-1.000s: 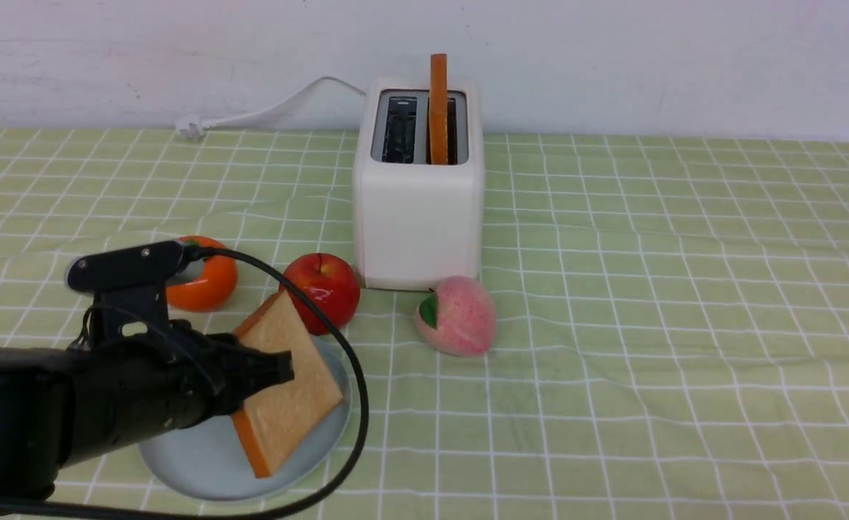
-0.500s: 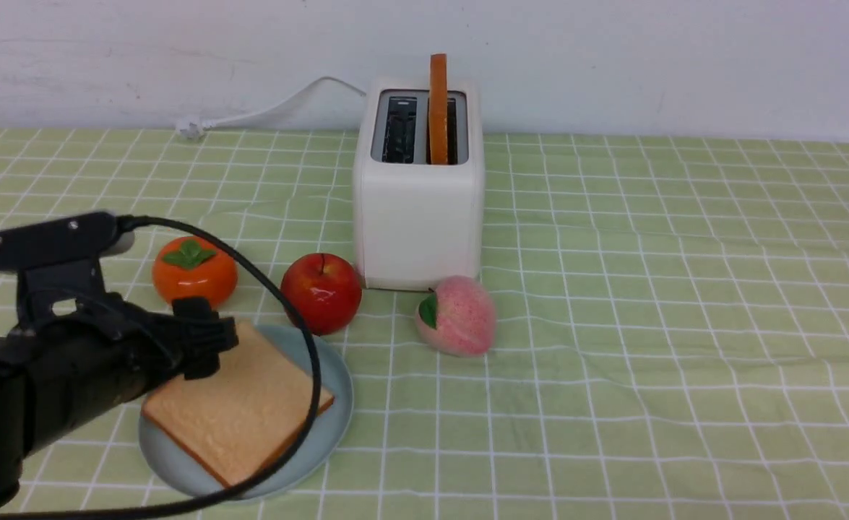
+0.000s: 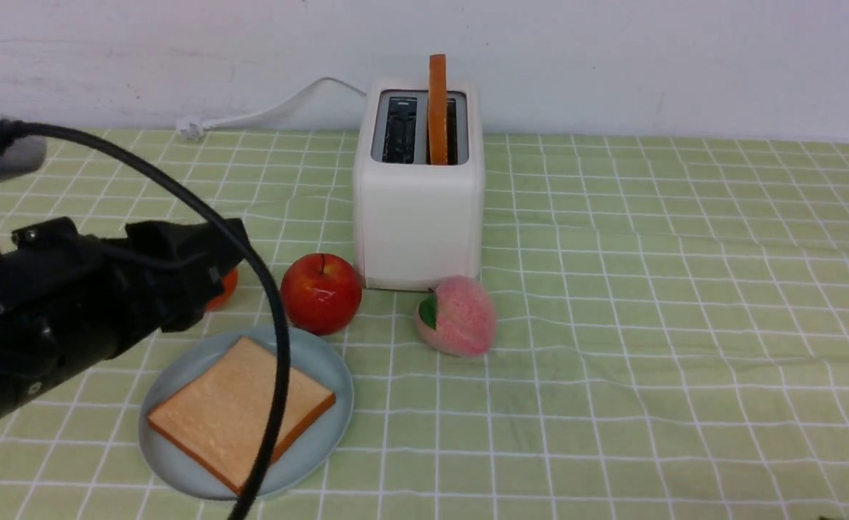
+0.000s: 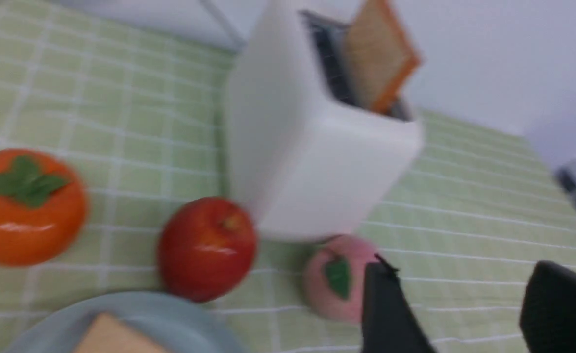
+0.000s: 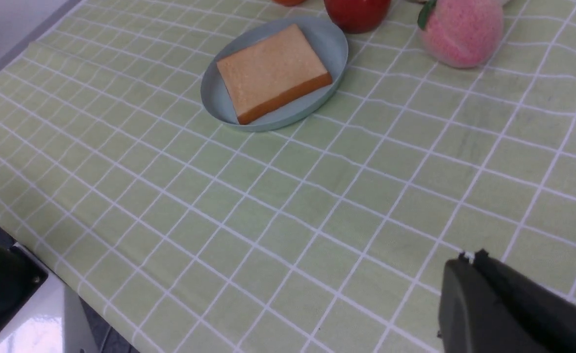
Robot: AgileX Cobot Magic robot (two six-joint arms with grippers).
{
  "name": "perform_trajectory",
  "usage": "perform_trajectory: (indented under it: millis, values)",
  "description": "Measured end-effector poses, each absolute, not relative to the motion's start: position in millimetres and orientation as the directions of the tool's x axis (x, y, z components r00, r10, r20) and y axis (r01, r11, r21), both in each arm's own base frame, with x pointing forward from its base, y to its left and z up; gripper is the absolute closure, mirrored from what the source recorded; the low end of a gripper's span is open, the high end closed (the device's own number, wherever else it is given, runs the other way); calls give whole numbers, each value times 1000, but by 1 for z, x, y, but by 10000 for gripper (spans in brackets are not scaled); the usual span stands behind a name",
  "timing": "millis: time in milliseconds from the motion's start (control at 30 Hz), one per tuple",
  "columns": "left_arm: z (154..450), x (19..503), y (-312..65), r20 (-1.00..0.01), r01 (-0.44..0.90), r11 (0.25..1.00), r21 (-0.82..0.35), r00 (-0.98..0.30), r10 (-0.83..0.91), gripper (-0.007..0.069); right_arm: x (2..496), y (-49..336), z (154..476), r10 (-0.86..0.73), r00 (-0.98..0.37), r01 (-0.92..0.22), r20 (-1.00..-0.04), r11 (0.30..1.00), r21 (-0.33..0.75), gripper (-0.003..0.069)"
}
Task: Take toasted bread from bread machine on green coffee tablecloth place on plate.
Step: 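Grasp the toast slice in the toaster and pull it up out of the slot with the right gripper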
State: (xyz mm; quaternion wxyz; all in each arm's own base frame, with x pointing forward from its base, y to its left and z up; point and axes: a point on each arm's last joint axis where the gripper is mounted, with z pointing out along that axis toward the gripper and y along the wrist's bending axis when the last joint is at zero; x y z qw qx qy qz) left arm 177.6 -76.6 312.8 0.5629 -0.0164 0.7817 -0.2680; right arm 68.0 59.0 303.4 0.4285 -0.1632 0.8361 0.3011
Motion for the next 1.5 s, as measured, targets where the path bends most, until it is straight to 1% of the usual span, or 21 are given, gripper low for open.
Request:
perform_trajectory:
  millis: [33, 133, 167, 233, 367, 433, 500, 533, 667, 767, 900, 933, 1000, 1067, 1167, 1267, 1333, 1367, 1400, 1433, 1500]
  values:
    - [320, 165, -78, -878, 355, 820, -448, -349, -329, 475, 81, 60, 308, -15, -609, -516, -793, 766, 383, 657]
    - [321, 144, -74, -893, 422, 795, -436, -314, -323, 631, 103, 60, 316, -15, -650, -494, -760, 768, 407, 656]
    - [323, 142, -74, -894, 426, 793, -435, -308, -325, 631, 106, 60, 315, -16, -659, -489, -752, 768, 412, 656]
    - [321, 124, -67, -917, 462, 795, -393, -256, -305, 638, 126, 61, 323, -26, -679, -483, -734, 769, 419, 656]
    - [310, 96, -57, -942, 504, 796, -335, -180, -282, 638, 161, 64, 328, -40, -722, -467, -691, 765, 443, 656]
    - [304, 87, -53, -946, 514, 795, -323, -159, -282, 638, 176, 68, 330, -53, -732, -471, -679, 759, 449, 656]
    - [294, 73, -48, -952, 526, 795, -303, -123, -281, 638, 198, 82, 331, -94, -737, -501, -670, 741, 447, 655]
    - [292, 72, -47, -953, 528, 795, -299, -117, -280, 638, 199, 85, 331, -105, -735, -511, -669, 736, 445, 655]
    - [279, 58, -40, -964, 537, 807, -245, -48, -261, 638, 230, 125, 336, -225, -681, -609, -697, 703, 367, 655]
    - [273, 56, -36, -966, 506, 830, -233, -25, -256, 638, 254, 150, 346, -273, -617, -654, -738, 700, 287, 650]
    - [271, 59, -32, -965, 457, 856, -240, -17, -261, 638, 288, 164, 366, -261, -540, -664, -800, 716, 215, 641]
    - [271, 59, -31, -965, 454, 858, -240, -16, -262, 638, 291, 165, 365, -260, -540, -663, -800, 717, 215, 640]
    - [271, 60, -30, -965, 443, 863, -240, -12, -262, 638, 309, 171, 375, -233, -496, -657, -837, 730, 187, 633]
    - [272, 60, -30, -965, 441, 865, -238, -10, -261, 638, 323, 175, 376, -212, -475, -646, -854, 743, 175, 622]
    - [272, 60, -30, -965, 441, 865, -238, -9, -261, 638, 339, 179, 373, -179, -449, -620, -875, 768, 161, 599]
    - [272, 60, -30, -965, 441, 866, -238, -9, -260, 638, 353, 179, 365, -141, -423, -581, -895, 801, 148, 556]
    - [272, 60, -30, -968, 442, 868, -225, -2, -250, 638, 361, 178, 362, -110, -408, -550, -906, 822, 148, 510]
    - [272, 60, -30, -968, 445, 867, -225, -2, -250, 638, 362, 177, 362, -104, -404, -545, -909, 825, 147, 500]
    - [272, 59, -30, -971, 443, 871, -212, 4, -239, 638, 366, 176, 361, -76, -400, -524, -913, 837, 160, 463]
    - [272, 59, -30, -972, 443, 872, -209, 6, -235, 638, 367, 176, 361, -70, -400, -520, -914, 838, 164, 457]
    - [272, 59, -31, -975, 455, 869, -193, 9, -221, 638, 371, 175, 360, -39, -394, -499, -918, 848, 179, 379]
